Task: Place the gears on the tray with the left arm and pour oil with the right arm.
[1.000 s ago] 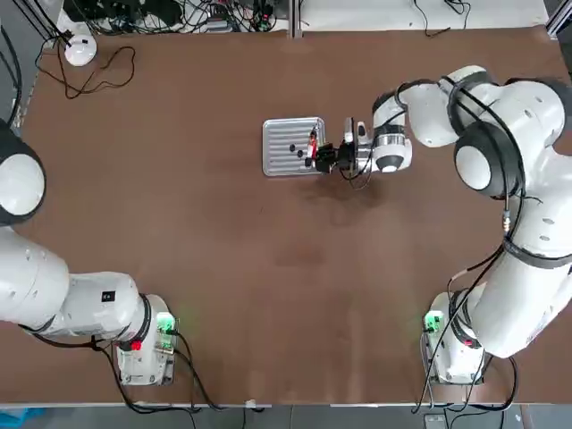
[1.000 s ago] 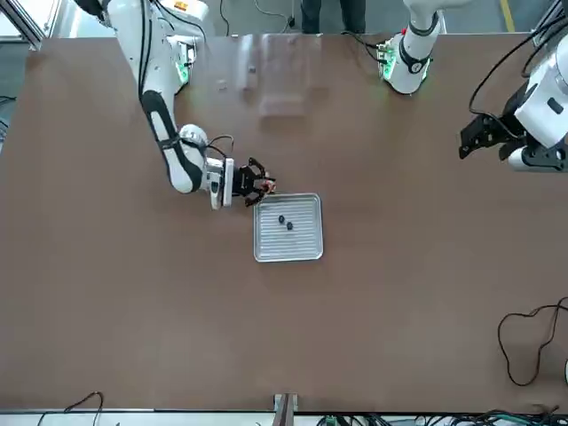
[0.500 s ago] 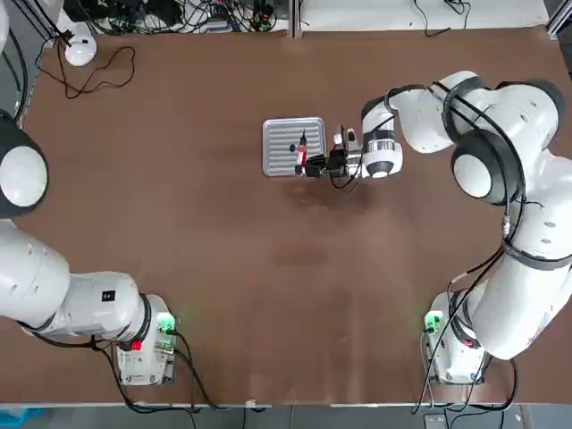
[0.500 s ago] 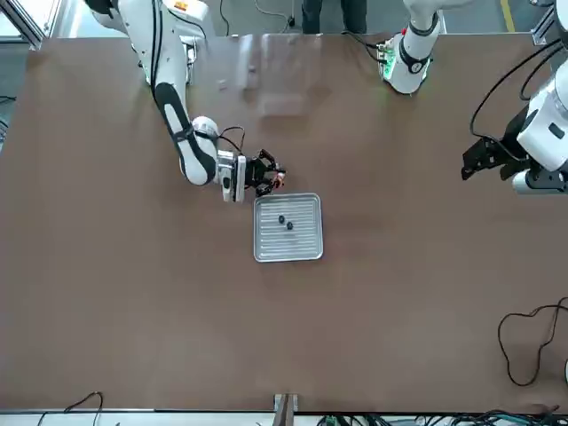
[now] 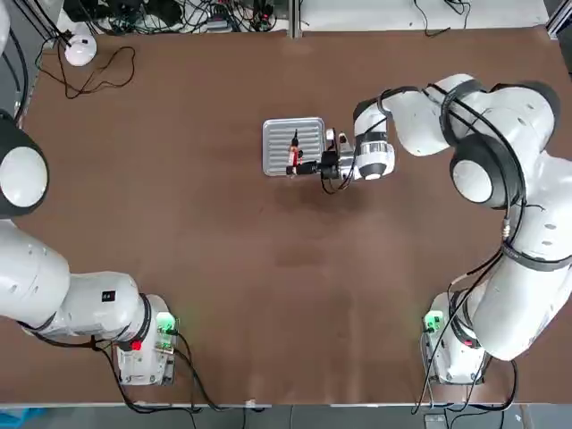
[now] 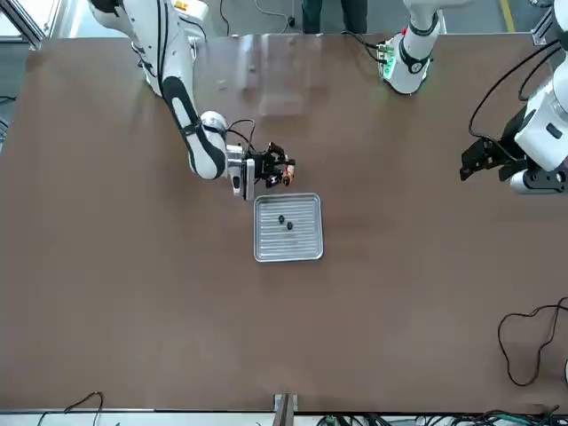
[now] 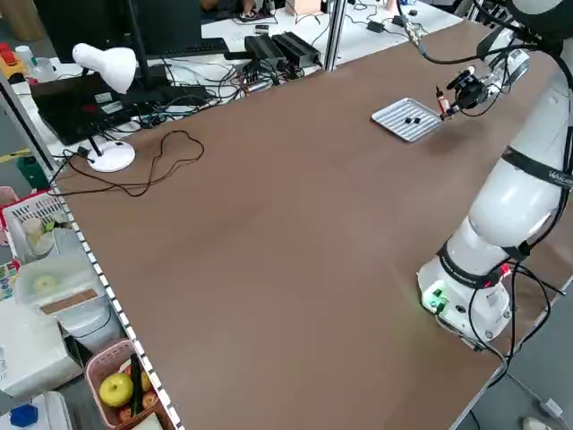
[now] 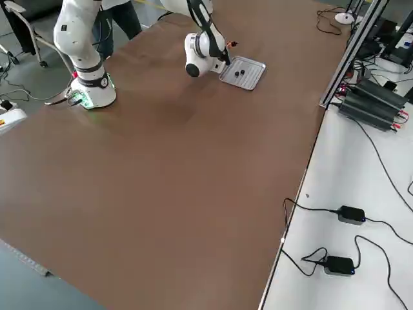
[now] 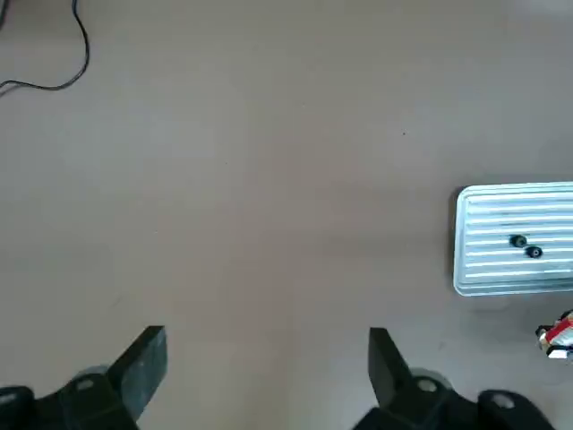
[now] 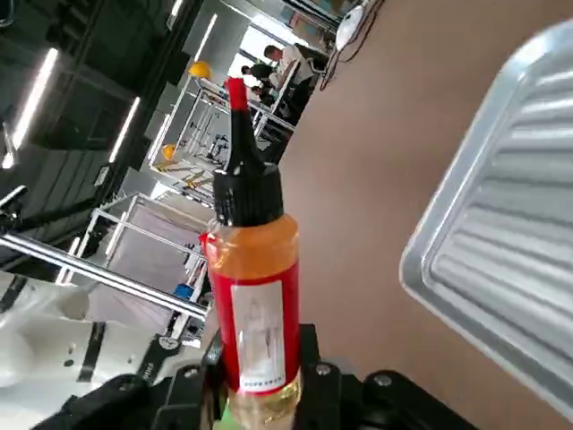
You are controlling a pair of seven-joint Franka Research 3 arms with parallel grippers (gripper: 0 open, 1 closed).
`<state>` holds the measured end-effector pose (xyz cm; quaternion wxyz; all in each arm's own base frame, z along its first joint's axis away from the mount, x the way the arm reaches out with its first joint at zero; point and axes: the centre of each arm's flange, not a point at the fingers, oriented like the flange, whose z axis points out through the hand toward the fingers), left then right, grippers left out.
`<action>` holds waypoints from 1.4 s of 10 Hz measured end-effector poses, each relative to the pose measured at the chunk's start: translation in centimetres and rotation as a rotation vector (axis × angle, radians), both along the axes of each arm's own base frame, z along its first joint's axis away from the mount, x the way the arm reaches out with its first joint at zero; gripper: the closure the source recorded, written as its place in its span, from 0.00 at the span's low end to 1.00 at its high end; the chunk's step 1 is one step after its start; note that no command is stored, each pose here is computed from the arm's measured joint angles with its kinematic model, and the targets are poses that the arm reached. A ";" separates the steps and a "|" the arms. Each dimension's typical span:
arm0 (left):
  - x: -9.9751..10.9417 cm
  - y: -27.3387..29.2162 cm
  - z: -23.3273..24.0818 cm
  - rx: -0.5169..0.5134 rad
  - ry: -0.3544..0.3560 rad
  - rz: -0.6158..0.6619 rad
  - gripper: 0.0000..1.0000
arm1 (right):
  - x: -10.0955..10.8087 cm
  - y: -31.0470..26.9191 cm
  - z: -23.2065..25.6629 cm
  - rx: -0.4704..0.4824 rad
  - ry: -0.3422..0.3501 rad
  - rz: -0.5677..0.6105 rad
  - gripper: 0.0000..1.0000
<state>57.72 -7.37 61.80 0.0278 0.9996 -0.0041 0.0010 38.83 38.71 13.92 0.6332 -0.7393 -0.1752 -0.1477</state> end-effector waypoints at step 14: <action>0.1 1.1 -2.1 0.006 0.080 0.012 0.01 | -0.7 0.6 -0.8 0.078 0.725 -0.044 0.65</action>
